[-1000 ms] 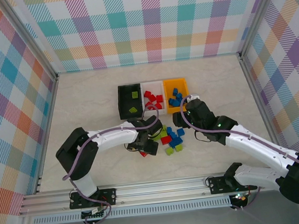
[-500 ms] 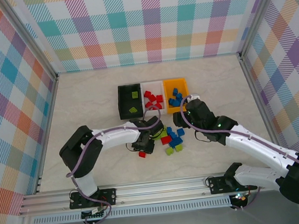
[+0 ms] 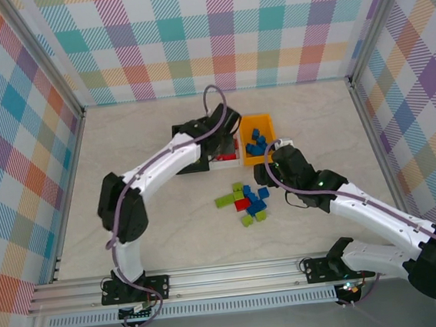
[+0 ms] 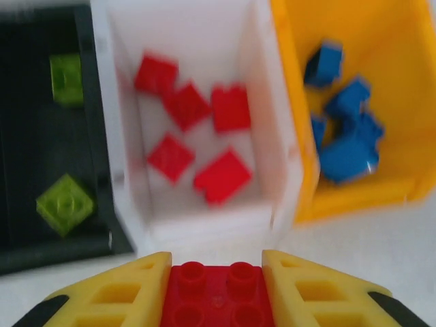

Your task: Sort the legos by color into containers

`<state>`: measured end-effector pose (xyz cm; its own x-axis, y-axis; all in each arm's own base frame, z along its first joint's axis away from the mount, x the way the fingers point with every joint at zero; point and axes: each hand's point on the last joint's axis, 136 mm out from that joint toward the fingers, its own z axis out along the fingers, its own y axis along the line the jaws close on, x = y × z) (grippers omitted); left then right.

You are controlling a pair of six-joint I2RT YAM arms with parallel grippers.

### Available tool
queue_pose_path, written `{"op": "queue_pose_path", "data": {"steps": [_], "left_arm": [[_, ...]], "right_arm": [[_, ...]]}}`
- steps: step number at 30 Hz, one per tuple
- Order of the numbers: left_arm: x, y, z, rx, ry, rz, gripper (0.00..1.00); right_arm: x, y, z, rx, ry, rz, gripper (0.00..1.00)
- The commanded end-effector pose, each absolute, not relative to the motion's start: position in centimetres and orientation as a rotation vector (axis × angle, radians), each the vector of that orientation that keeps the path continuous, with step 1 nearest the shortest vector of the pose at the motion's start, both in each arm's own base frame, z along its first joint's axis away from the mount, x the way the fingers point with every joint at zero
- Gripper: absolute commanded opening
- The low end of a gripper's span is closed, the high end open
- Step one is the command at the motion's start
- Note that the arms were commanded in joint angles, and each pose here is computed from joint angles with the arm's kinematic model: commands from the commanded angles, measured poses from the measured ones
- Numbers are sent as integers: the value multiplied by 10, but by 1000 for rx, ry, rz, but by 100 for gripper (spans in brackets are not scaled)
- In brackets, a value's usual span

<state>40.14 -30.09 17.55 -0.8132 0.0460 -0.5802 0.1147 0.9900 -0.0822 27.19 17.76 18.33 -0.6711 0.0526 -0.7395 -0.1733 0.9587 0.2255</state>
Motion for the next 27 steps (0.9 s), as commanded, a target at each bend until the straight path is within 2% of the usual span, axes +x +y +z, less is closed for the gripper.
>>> {"op": "queue_pose_path", "data": {"steps": [1, 4, 10, 16, 20, 24, 27], "left_arm": [[430, -275, 147, 106, 2527, 128, 33], [454, -273, 141, 64, 2505, 174, 33], [471, -295, 127, 84, 2533, 140, 37], [467, -303, 135, 66, 2546, 63, 64], [453, -311, 172, 42, 2504, -88, 82], [416, -315, 210, 50, 2436, -239, 99], [378, -306, 218, 69, 2421, -286, 100]], "right_arm": [[273, 173, 177, -59, 2297, 335, 72], [272, 174, 175, -77, 2298, 336, 72], [266, 178, 168, -143, 2319, 350, 73], [259, 184, 163, -179, 2350, 395, 74], [251, 186, 154, -191, 2408, 411, 74], [229, 197, 130, -251, 2544, 496, 65], [203, 209, 109, -338, 2636, 587, 62]]}}
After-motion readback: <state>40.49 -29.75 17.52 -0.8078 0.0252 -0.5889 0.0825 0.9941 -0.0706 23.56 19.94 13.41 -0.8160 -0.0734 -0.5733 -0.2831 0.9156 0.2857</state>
